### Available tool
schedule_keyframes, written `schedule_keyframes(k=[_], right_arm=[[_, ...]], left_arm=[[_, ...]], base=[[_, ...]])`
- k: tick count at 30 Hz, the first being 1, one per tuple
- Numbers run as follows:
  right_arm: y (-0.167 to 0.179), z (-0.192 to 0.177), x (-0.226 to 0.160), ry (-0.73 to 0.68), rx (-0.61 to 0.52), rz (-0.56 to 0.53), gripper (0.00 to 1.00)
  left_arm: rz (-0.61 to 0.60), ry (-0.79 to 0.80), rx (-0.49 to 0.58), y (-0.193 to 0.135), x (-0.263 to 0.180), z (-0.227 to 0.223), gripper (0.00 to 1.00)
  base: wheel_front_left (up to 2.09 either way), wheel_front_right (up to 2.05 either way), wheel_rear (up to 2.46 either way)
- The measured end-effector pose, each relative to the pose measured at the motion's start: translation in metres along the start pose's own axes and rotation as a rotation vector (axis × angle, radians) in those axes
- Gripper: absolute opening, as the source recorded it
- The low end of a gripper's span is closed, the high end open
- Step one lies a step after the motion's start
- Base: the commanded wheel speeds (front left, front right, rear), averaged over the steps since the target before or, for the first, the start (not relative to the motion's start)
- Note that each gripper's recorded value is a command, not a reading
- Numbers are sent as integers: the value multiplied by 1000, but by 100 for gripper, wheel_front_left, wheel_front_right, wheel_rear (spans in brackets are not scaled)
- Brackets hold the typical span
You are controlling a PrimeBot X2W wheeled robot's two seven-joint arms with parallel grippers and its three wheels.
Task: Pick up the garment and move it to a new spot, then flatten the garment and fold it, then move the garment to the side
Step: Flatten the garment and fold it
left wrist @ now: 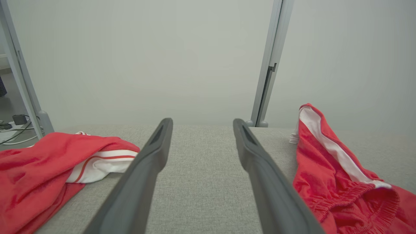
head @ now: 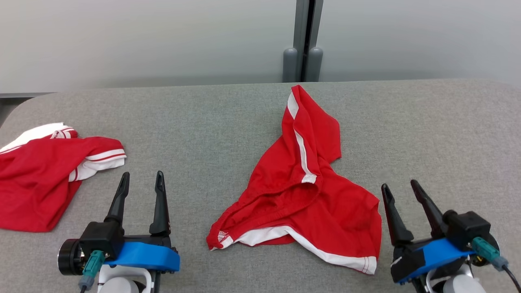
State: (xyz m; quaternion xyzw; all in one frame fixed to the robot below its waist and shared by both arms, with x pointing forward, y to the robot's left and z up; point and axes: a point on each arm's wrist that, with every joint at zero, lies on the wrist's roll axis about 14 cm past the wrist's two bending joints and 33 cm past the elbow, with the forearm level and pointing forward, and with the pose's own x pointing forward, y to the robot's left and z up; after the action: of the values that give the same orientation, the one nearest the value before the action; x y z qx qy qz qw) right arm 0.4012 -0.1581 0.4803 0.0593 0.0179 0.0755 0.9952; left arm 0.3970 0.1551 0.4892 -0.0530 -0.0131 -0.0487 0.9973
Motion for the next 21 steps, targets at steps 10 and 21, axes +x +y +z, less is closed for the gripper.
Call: schedule_keyframes(k=[10,21], right_arm=[[18,-27,-27,131,-5,39,100],[34,-88,-59,354,37,71,100]], left_arm=[[-1,1,-1,0,1,-1,100],[8,4,-1,5,2,-1,100]], base=[[0,0,0],[0,0,0]])
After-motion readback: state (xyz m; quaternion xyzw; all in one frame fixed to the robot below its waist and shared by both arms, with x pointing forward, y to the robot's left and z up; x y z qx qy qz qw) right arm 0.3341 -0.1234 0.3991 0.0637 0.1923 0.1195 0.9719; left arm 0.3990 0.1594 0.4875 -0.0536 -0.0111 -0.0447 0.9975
